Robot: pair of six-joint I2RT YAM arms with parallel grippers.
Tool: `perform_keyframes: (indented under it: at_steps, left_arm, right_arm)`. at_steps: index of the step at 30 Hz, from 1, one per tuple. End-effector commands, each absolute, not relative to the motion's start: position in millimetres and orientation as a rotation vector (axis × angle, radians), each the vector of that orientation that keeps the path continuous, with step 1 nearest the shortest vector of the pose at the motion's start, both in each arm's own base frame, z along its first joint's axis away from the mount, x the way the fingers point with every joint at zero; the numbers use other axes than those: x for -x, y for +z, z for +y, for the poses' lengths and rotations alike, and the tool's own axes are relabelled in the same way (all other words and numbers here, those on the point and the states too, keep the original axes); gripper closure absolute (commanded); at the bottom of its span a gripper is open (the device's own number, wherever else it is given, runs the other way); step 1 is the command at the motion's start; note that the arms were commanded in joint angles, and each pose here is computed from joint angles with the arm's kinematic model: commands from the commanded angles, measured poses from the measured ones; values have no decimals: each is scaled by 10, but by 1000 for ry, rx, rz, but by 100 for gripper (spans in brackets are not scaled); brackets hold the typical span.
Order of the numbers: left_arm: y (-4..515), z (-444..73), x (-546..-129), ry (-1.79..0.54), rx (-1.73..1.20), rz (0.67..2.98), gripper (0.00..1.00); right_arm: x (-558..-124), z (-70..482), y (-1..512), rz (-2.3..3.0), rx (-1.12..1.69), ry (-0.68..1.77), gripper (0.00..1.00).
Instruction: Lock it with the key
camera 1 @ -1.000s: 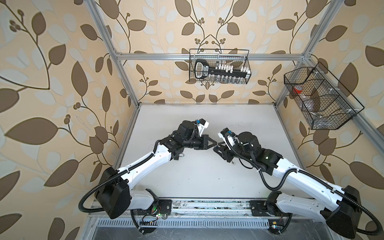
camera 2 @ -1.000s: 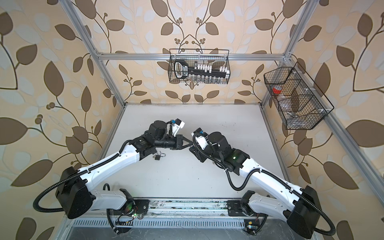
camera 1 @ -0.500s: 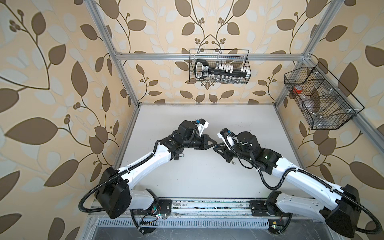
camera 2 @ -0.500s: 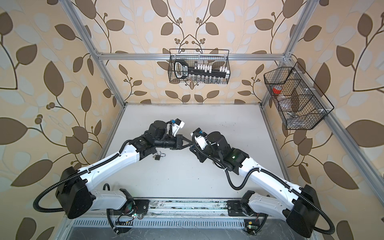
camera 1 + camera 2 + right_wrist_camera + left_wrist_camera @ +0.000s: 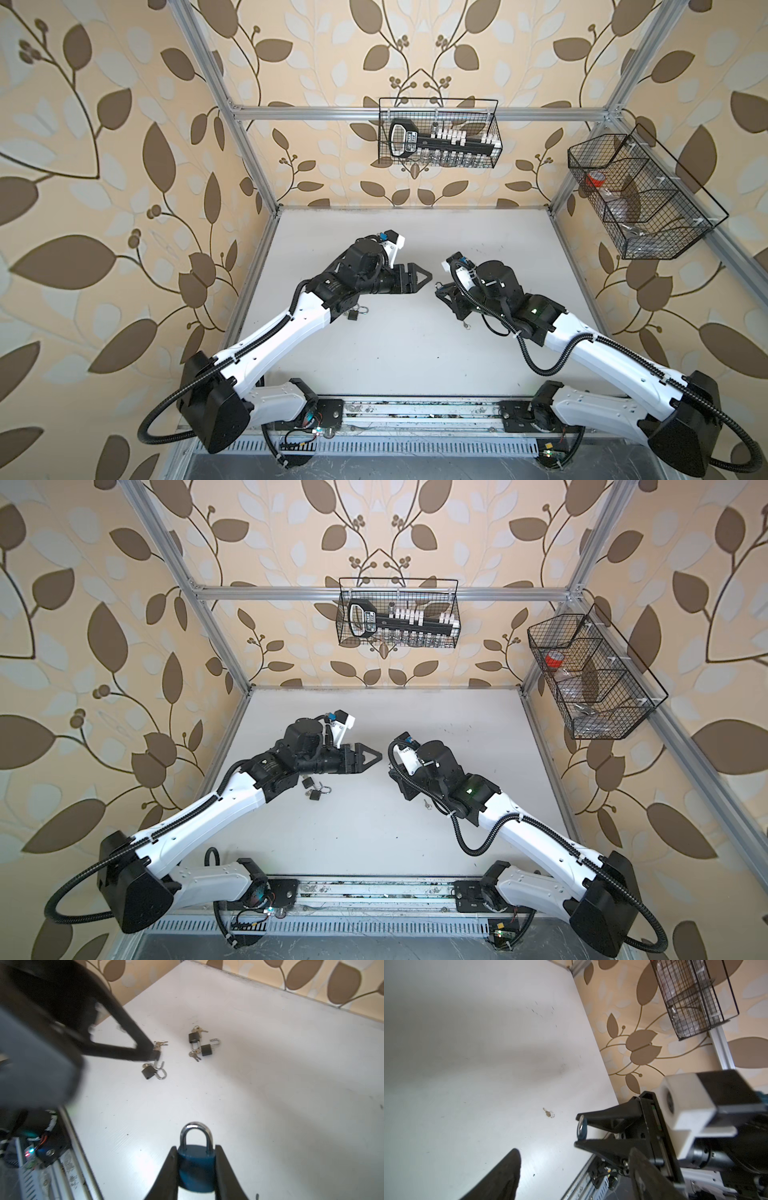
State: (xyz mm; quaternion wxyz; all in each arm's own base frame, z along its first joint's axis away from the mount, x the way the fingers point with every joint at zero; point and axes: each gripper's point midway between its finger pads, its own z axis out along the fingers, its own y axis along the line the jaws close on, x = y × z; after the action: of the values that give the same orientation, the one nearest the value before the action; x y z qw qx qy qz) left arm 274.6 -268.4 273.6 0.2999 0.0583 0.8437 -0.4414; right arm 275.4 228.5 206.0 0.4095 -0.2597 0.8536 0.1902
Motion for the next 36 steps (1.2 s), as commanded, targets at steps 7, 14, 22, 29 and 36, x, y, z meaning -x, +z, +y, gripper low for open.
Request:
perform_keyframes:
  at_steps: [7, 14, 22, 29, 36]
  left_arm:
    - [2647, -2128, -2799, -918, -39, 2254, 3]
    - [2584, -1859, -2825, -904, 82, 2235, 1]
    - [2552, -1709, -2804, -895, 110, 2237, 1]
    - [2542, -1710, -2815, -907, 105, 2237, 1]
    - [2543, -1733, -2834, -920, 107, 2239, 1]
  right_arm:
    - [-3166, 1613, 1468, 2461, 546, 183, 100]
    - [-3201, 1487, 972, 2667, 661, 100, 100]
    - [-3243, 1386, 621, 2722, 773, -28, 99]
    - [-3291, 1326, 434, 2774, 760, -43, 97]
    - [-3488, 1303, 410, 2777, 698, -18, 96]
